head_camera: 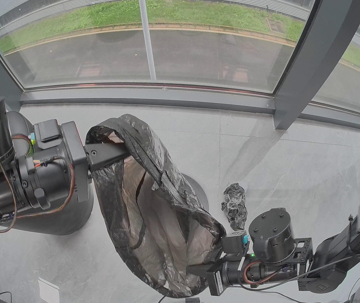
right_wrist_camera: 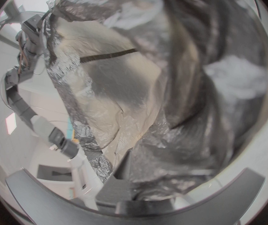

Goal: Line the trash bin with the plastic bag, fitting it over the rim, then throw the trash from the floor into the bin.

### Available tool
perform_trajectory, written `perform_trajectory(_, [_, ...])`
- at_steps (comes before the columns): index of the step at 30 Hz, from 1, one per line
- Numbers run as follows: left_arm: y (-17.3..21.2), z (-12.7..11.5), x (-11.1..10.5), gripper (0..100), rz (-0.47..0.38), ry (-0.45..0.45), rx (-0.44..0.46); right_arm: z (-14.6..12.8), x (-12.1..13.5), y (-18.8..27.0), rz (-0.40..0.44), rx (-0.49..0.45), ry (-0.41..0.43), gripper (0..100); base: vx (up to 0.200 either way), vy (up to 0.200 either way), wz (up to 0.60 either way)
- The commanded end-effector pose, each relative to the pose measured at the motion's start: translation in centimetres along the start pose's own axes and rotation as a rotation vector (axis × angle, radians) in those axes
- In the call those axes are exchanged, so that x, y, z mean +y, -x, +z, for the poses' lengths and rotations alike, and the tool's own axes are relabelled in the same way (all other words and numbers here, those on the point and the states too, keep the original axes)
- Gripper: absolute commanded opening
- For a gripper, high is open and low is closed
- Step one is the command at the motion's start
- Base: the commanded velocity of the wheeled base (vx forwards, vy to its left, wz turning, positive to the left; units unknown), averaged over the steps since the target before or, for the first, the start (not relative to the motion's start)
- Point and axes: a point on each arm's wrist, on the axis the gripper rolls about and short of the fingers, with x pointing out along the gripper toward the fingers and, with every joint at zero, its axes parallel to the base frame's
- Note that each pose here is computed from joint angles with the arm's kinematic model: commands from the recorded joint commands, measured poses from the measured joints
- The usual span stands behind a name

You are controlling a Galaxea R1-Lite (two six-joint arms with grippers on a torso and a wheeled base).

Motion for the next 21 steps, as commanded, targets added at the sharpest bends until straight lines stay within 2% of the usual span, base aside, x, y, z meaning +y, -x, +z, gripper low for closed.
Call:
perform_trajectory(1, [-0.7, -1.0, 3.7, 0, 0.084, 0.052, 0.061, 0.9, 1.2, 3.4, 0.104, 0.021, -0.055, 0, 0.0, 0.0, 0.0])
perform_trajectory(5, [-1.8, -1.7, 5.5, 0, 0.145, 0.09, 0.103, 0.4, 1.0, 3.0, 0.096, 0.051, -0.076, 0, 0.0, 0.0, 0.0])
perform_trajectory(10, [-2.6, -1.8, 6.4, 0, 0.174, 0.117, 0.118, 0.2, 0.9, 2.7, 0.096, 0.068, -0.136, 0, 0.0, 0.0, 0.0])
perform_trajectory(14, [-2.9, -1.7, 6.5, 0, 0.174, 0.115, 0.118, 0.2, 0.3, 2.0, 0.08, 0.069, -0.145, 0, 0.0, 0.0, 0.0])
perform_trajectory(21, [-4.2, -1.0, 7.2, 0, 0.139, 0.098, 0.075, 2.5, -1.6, -0.5, 0.047, 0.003, -0.155, 0, 0.0, 0.0, 0.0])
